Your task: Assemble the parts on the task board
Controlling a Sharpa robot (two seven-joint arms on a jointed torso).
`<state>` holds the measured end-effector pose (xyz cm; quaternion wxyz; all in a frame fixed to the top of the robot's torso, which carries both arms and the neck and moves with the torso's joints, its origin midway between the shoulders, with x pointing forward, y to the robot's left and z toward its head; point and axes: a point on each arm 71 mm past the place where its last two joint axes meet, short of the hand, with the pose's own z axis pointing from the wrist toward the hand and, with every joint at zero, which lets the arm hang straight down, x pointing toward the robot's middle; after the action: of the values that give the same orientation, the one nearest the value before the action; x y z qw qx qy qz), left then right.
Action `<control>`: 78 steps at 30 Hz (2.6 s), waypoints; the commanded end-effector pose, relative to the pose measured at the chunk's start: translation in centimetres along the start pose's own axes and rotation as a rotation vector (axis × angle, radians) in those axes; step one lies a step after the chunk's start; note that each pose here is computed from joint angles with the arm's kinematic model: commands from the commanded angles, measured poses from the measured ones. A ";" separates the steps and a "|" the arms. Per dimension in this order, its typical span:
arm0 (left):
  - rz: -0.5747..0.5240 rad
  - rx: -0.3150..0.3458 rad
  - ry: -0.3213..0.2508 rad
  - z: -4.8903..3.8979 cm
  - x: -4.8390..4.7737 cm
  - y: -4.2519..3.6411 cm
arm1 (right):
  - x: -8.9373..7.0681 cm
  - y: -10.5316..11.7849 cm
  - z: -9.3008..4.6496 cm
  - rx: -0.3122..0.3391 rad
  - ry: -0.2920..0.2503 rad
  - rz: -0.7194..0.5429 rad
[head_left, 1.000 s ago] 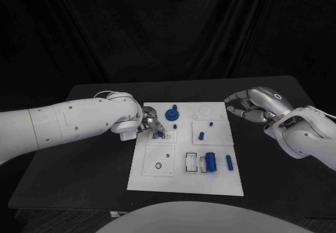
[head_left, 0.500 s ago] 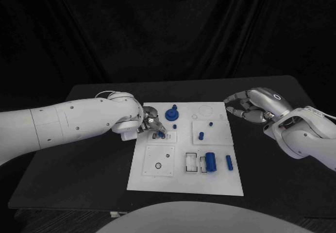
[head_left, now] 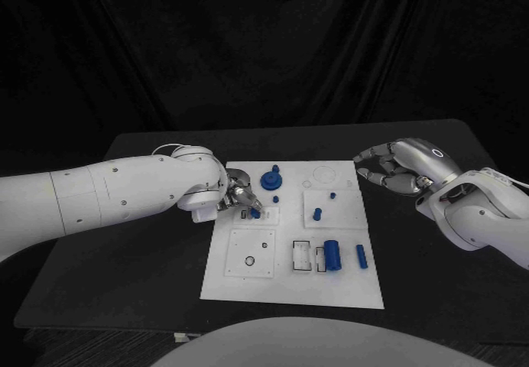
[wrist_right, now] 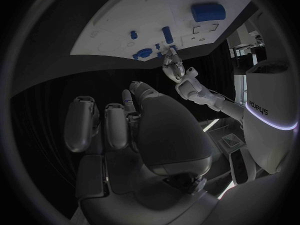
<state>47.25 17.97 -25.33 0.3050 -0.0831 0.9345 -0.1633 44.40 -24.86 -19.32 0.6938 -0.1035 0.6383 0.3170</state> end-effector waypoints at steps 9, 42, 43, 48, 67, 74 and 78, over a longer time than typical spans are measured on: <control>0.010 0.002 0.031 0.16 0.64 0.18 | 0.1 -0.2 0.0 0.021 0.006 0.002; 0.004 -0.024 0.034 0.07 0.86 0.91 | 0.5 -0.3 -0.2 0.025 0.015 0.006; 0.002 -0.023 0.031 0.01 0.88 0.92 | 0.5 -0.4 -0.2 0.025 0.015 0.006; 0.017 -0.008 -0.024 -0.81 0.64 1.09 | 0.3 -0.4 -0.5 0.023 0.010 0.006; -0.013 0.114 -0.297 -5.91 -5.47 1.20 | 0.2 -0.5 -0.7 0.019 0.006 0.007; -0.017 0.098 -0.315 -5.70 -6.69 2.24 | 0.6 -0.5 -1.0 0.023 0.016 0.017; -0.022 0.088 -0.331 -5.29 -7.48 2.72 | 0.8 -0.4 -1.1 0.021 0.020 0.022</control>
<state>49.70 23.98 -18.54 0.4460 -0.1121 0.8708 -0.1739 43.84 -25.60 -20.30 0.6862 -0.0936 0.6493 0.3144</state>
